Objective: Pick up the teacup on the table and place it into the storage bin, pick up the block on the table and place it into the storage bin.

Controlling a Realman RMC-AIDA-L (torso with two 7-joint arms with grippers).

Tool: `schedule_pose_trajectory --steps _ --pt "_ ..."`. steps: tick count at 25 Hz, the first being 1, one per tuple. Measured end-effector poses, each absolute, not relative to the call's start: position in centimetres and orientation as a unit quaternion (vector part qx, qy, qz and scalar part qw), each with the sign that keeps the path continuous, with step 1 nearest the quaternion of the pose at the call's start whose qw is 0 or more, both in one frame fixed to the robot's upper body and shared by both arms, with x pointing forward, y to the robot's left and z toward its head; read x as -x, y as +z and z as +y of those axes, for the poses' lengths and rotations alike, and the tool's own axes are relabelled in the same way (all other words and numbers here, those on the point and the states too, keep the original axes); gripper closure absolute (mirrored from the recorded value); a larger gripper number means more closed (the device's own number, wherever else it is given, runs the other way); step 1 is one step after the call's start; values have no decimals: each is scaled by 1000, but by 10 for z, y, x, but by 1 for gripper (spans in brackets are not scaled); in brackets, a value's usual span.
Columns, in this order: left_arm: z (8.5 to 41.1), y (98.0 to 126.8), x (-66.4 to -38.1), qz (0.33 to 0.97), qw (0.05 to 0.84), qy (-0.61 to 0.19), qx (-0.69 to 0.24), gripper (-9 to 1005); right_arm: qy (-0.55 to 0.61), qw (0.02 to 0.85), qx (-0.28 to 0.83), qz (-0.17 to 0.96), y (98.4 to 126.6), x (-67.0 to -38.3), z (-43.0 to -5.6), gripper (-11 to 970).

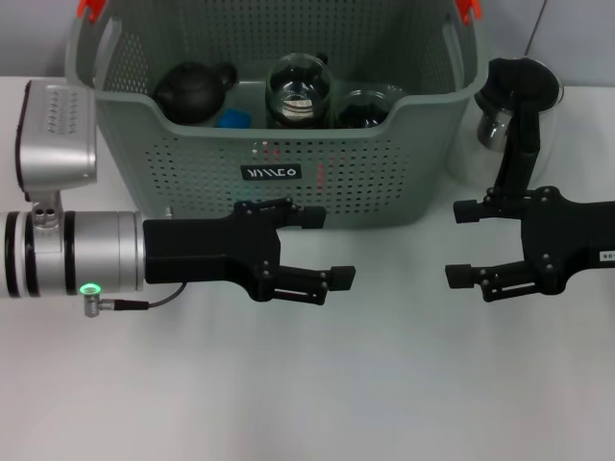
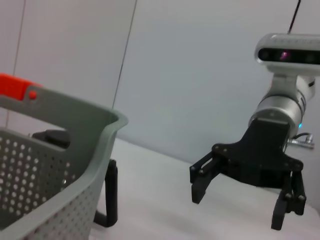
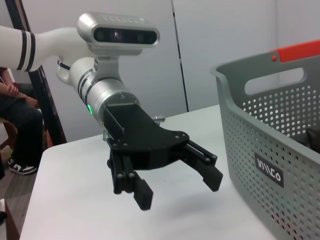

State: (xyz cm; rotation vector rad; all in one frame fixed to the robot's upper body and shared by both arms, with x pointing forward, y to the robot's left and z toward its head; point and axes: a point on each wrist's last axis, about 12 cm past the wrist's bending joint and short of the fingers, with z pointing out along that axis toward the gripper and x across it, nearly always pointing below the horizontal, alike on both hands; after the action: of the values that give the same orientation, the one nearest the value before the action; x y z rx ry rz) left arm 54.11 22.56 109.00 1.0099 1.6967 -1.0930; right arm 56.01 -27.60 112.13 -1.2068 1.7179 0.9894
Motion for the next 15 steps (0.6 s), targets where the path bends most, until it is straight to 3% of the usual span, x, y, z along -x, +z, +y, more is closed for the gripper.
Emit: schedule_pose_trajectory --steps 15 --pt "223 1087 -542 686 421 -439 -400 46 390 400 479 677 1123 -562 -275 20"
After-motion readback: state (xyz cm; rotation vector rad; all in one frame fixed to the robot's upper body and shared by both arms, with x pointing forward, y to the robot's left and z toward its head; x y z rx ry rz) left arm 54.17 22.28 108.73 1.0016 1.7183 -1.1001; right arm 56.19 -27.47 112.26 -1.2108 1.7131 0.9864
